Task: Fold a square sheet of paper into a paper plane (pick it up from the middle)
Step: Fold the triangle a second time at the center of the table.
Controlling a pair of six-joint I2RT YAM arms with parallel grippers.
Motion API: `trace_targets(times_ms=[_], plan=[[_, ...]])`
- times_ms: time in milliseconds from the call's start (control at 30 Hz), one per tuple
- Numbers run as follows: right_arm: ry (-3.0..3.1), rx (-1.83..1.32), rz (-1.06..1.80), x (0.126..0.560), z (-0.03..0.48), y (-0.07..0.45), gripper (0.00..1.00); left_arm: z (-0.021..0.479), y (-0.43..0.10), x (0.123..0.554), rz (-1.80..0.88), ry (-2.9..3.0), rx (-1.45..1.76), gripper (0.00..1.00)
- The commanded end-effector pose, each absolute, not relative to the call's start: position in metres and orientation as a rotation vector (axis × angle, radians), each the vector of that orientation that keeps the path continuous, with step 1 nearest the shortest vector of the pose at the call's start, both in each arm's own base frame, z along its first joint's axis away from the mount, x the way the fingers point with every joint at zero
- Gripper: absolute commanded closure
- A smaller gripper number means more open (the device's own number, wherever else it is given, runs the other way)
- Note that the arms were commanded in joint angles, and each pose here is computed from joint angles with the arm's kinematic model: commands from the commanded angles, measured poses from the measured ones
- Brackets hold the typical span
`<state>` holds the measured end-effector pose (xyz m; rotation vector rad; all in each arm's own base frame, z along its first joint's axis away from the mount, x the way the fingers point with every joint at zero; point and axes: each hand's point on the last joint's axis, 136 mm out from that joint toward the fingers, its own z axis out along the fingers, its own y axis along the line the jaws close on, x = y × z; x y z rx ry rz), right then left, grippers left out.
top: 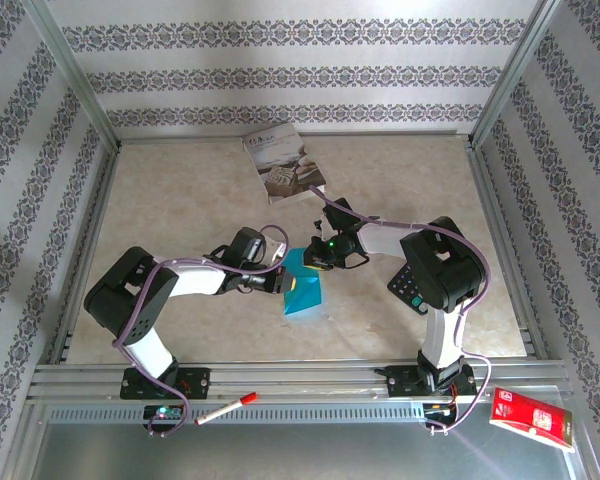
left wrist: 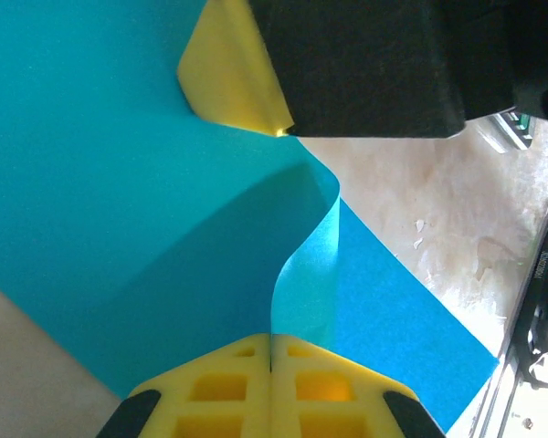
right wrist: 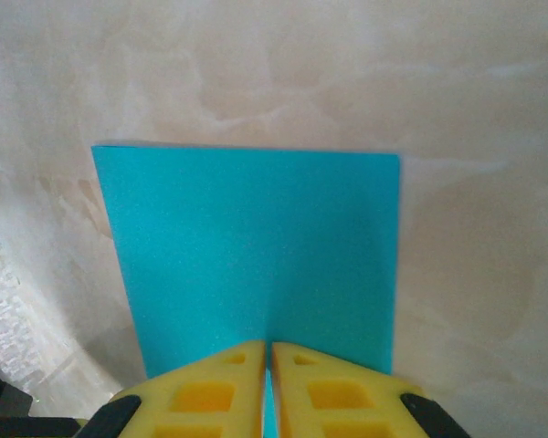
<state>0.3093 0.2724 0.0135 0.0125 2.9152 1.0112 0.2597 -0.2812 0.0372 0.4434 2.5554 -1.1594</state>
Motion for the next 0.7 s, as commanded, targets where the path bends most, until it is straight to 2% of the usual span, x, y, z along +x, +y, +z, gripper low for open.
trace_targets(times_ms=[0, 667], plan=[[3.01, 0.062, 0.871, 0.299, -0.01, 0.254, 0.86, 0.039, -0.28, 0.262, -1.186, 2.555, 0.439, 0.99], [3.02, 0.061, 0.87, 0.298, -0.015, 0.256, 0.86, 0.024, -0.272, 0.258, -1.148, 2.601, 0.388, 0.99]])
